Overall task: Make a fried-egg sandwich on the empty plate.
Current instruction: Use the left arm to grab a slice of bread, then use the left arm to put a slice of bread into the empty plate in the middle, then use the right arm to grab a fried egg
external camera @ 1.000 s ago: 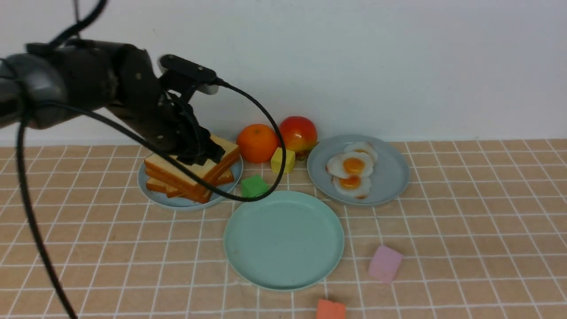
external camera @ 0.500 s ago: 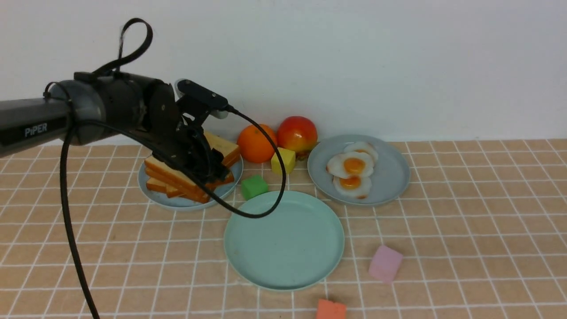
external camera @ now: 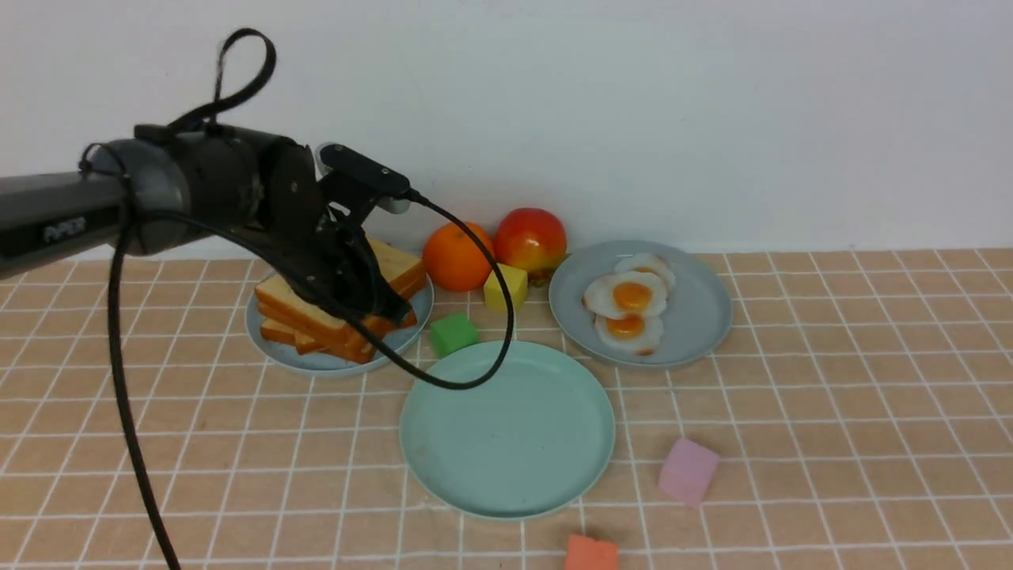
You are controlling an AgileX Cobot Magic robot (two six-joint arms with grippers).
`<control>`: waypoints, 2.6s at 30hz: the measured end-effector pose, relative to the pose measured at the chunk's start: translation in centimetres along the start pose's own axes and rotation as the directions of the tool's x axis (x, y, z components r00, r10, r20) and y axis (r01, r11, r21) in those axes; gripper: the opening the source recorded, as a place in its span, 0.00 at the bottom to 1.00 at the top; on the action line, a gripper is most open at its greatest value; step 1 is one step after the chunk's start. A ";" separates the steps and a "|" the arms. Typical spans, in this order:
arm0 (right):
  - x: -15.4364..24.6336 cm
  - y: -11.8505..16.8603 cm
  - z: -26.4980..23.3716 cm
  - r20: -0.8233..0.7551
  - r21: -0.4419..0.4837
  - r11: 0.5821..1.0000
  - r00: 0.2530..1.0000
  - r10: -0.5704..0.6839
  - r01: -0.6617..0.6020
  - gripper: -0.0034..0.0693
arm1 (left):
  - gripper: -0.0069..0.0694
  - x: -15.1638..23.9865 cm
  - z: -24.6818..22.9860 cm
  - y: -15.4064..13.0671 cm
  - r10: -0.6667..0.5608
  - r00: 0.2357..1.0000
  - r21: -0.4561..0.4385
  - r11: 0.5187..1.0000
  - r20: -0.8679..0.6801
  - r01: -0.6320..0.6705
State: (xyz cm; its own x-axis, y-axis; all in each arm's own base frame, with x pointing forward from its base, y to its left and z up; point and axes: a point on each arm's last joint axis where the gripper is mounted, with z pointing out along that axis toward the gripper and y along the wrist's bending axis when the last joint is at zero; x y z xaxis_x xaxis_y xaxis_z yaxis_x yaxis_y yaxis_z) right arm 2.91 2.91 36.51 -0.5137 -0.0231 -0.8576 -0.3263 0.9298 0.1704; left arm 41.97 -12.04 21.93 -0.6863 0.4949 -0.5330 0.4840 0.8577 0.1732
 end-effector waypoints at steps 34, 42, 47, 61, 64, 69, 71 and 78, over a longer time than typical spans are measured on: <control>0.2 0.1 0.3 -0.034 -0.022 1.000 0.999 0.015 -0.016 0.28 | 0.37 2.2 -2.9 -17.3 0.484 0.875 0.172 0.859 0.036 -0.482; -2.1 -0.7 3.7 -0.048 -0.031 0.996 0.996 0.079 -0.080 0.56 | 0.75 1.1 -8.5 -17.7 0.325 0.942 0.176 0.926 0.083 -0.335; -4.8 -2.5 10.4 -0.117 -0.039 0.990 0.984 0.131 -0.136 0.51 | 0.52 0.2 -18.7 -16.0 0.114 0.957 0.194 0.966 0.266 -0.169; -7.6 -8.1 33.3 -0.414 -0.045 0.925 0.850 0.327 -0.377 0.47 | 0.07 15.2 -28.2 -10.7 -0.201 0.778 0.293 0.956 0.596 0.023; -7.1 -9.2 37.5 -0.451 -0.037 0.911 0.821 0.351 -0.410 0.48 | 0.07 16.9 -27.7 -10.5 -0.220 0.756 0.296 0.955 0.617 0.036; -6.0 -10.7 43.2 -0.473 -0.017 0.872 0.772 0.424 -0.489 0.54 | 0.07 17.3 -27.7 -10.5 -0.246 0.738 0.312 0.949 0.628 0.050; -5.5 -11.3 45.1 -0.478 -0.007 0.857 0.754 0.450 -0.516 0.59 | 0.07 17.2 -27.7 -10.5 -0.251 0.734 0.317 0.947 0.631 0.052; -5.2 -12.1 47.8 -0.454 0.014 0.832 0.738 0.500 -0.555 0.69 | 0.07 17.3 -27.7 -10.5 -0.248 0.736 0.313 0.948 0.630 0.051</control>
State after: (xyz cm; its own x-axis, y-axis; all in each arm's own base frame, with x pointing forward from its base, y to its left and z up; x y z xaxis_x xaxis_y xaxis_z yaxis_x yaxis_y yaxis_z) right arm 47.44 9.31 15.69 -0.9021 0.2810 -0.3276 0.0247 0.7914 0.6108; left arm 10.04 -8.63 33.83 -0.2831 0.0640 -0.9570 0.5937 0.7953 -0.1224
